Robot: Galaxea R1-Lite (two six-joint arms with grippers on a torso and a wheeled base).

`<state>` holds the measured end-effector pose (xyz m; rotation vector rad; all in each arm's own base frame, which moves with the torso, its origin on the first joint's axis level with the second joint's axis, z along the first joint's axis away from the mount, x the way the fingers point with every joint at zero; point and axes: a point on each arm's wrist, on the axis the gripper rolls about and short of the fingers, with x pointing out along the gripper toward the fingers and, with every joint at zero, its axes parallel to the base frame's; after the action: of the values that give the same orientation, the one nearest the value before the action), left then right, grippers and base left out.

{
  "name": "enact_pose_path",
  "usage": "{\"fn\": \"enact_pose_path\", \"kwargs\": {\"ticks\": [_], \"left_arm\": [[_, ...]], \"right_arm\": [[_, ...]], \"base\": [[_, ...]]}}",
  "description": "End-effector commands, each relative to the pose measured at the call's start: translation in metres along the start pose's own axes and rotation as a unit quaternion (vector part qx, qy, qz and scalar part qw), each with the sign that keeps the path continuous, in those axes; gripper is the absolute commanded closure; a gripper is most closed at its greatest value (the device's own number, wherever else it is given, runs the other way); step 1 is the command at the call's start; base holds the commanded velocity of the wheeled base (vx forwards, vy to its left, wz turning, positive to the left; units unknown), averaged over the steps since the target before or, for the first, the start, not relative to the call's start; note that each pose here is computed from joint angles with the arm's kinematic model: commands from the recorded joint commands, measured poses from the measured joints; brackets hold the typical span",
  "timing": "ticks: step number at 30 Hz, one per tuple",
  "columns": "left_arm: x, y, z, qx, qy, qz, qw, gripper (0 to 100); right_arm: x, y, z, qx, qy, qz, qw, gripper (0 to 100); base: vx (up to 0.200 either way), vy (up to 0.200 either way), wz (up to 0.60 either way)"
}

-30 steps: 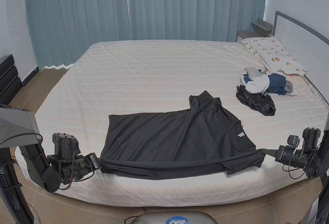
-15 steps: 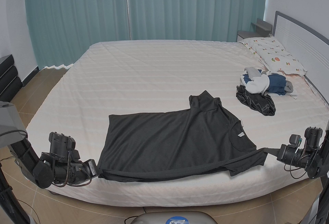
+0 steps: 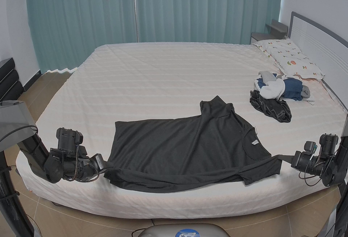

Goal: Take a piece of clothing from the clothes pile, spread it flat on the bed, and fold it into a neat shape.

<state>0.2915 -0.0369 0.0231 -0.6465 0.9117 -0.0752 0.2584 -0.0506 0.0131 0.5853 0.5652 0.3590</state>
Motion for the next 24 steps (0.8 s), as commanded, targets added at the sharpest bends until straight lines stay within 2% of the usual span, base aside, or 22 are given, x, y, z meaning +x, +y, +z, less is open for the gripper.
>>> {"fn": "enact_pose_path", "kwargs": {"ticks": [1,8,9,12,19,24], "left_arm": [[0.019,0.004,0.005,-0.005,0.007,0.002,1.0,0],[0.022,0.003,0.008,-0.003,0.008,-0.007,0.9999,0],[0.02,0.003,0.003,-0.002,0.04,-0.038,0.9985,0],[0.02,0.0,0.001,0.004,0.06,-0.064,0.9962,0],[0.025,-0.001,-0.014,0.065,0.083,-0.063,0.9924,0],[0.032,-0.003,-0.015,0.08,0.077,-0.048,0.9927,0]], "right_arm": [[0.015,-0.012,-0.006,0.012,0.016,-0.003,0.9998,100],[0.019,-0.018,-0.009,0.018,0.022,-0.005,0.9996,100],[0.019,-0.02,-0.01,0.02,0.021,-0.006,0.9996,100],[0.019,-0.02,-0.012,0.019,0.021,-0.006,0.9996,100],[0.019,-0.02,-0.014,0.018,0.021,-0.005,0.9996,100],[0.019,-0.019,-0.015,0.017,0.022,-0.004,0.9996,100]], "base": [[0.0,0.0,0.0],[0.0,0.0,0.0],[0.0,0.0,0.0],[0.0,0.0,0.0],[0.0,0.0,0.0],[0.0,0.0,0.0]]}}
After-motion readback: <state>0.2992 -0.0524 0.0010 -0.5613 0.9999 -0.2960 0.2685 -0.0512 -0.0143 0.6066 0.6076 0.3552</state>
